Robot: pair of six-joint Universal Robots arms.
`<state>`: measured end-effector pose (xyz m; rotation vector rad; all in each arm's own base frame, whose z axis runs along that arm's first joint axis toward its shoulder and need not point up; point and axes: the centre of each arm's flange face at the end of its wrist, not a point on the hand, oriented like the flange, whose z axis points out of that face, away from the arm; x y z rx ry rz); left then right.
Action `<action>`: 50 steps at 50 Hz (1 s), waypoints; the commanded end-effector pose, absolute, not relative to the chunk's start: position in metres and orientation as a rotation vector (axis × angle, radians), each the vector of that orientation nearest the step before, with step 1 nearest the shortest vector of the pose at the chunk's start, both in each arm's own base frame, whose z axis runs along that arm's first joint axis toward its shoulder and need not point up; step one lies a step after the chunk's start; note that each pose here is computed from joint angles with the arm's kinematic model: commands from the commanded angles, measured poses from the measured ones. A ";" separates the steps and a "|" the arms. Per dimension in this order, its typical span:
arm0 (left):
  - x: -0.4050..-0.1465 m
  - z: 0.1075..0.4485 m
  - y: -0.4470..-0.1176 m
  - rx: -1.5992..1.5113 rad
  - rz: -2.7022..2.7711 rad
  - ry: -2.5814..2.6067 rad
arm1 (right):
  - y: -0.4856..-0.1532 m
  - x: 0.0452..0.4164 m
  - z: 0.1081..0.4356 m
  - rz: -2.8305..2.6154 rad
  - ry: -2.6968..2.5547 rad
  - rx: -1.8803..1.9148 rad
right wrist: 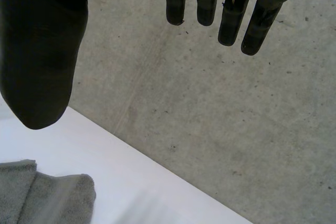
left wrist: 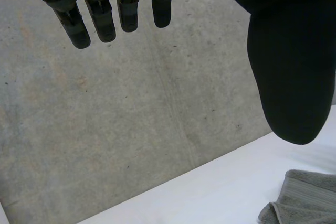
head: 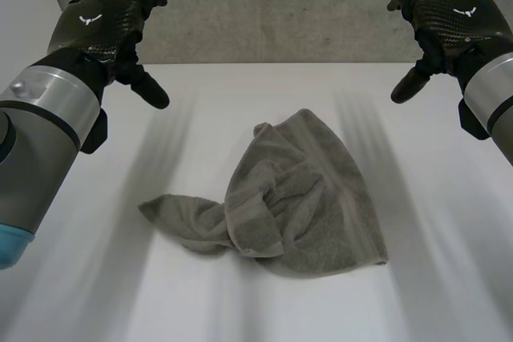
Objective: Fold the towel.
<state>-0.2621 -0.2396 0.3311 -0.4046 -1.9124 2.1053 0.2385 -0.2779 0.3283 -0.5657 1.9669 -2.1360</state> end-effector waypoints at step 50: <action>-0.300 0.227 -0.198 -0.765 1.742 -2.194 | -0.276 0.291 0.181 -1.745 2.131 -1.305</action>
